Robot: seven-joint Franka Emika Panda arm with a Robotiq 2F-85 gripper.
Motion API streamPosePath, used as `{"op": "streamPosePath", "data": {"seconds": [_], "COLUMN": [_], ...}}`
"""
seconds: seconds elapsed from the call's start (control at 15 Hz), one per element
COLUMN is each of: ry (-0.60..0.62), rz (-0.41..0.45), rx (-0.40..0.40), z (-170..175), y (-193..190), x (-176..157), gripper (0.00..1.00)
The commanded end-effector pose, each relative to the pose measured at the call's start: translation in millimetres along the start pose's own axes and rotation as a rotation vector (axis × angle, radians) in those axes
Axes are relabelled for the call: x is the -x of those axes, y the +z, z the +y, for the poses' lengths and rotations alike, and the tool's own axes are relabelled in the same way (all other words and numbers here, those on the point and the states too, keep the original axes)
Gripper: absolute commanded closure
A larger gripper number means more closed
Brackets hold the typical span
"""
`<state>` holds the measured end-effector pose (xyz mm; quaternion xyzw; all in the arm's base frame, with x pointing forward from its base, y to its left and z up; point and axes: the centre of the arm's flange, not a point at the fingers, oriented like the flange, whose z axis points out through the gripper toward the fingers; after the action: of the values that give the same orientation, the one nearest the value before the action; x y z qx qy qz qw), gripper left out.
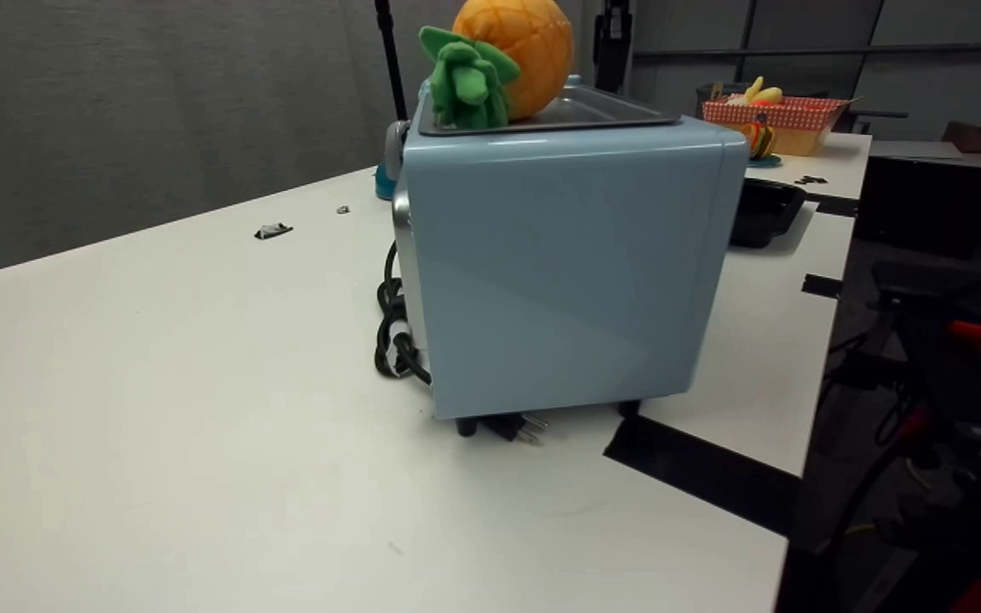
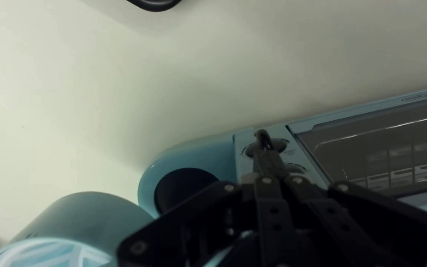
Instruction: Push the oven backwards slightly
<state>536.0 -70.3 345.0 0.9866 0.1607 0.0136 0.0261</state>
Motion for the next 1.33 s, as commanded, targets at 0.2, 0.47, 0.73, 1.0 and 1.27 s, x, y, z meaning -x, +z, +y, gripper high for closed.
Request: {"op": "streamPosePath", "data": {"seconds": [0.2,0.47,0.73,1.0,1.27], "ry": [-0.001,0.009,0.011,0.019,0.031], "rz": [0.038,0.054,0.059,0.071,0.078], "rx": [-0.005,0.0,0.005,0.012,0.01], "z": [2.7,5.2,8.9,15.0,18.5], "y": [-0.8,-3.5,-4.9,-8.5,-9.2], "x": [-13.9,-17.4,-21.4,-26.4,-30.4], "gripper": [1.0,1.0,1.0,1.0,1.0]}}
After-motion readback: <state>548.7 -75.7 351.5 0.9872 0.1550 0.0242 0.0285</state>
